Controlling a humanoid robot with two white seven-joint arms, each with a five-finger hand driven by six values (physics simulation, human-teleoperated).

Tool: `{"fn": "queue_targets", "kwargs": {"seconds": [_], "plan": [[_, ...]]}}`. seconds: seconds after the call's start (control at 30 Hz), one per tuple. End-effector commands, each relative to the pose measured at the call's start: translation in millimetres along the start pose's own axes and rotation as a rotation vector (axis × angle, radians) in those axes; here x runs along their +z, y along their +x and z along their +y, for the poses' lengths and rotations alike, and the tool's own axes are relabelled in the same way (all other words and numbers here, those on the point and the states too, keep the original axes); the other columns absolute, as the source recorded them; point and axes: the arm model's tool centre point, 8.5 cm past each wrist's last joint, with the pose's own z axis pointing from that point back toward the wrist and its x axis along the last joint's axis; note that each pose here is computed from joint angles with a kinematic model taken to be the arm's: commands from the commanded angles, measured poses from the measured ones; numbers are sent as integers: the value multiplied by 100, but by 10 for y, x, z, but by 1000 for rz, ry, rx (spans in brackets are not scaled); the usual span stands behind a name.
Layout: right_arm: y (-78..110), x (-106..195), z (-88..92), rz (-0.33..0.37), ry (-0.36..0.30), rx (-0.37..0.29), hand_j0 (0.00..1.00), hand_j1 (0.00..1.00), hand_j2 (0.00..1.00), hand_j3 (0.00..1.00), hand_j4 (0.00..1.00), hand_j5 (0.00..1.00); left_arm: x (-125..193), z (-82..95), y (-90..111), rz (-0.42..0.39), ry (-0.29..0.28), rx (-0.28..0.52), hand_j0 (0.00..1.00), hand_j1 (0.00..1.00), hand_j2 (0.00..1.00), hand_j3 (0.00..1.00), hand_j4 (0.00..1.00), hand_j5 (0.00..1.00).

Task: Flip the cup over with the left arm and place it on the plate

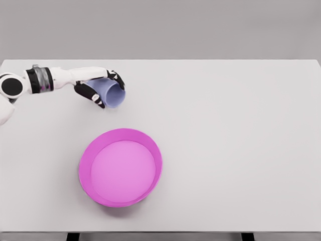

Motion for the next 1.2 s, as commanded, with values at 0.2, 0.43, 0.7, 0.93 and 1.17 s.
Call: {"fn": "queue_targets", "kwargs": {"seconds": [0.2,0.43,0.7,0.93,1.17], "plan": [[-2,0,-1,1,0,1,100,100,100,100,100,100,507,76,373,-194,110,111,53,53,53,53,53,53],[-2,0,-1,1,0,1,100,100,100,100,100,100,901,10,750,-321,118,174,50,50,50,50,50,50],[-2,0,-1,1,0,1,100,100,100,100,100,100,1044,-198,1092,-456,106,304,48,48,48,48,48,48],[-2,0,-1,1,0,1,100,100,100,100,100,100,1112,-282,1284,-515,110,347,44,44,44,44,44,44],[3,0,0,-1,0,1,100,100,100,100,100,100,1077,-441,1204,-526,139,578,44,44,44,44,44,44]]}}
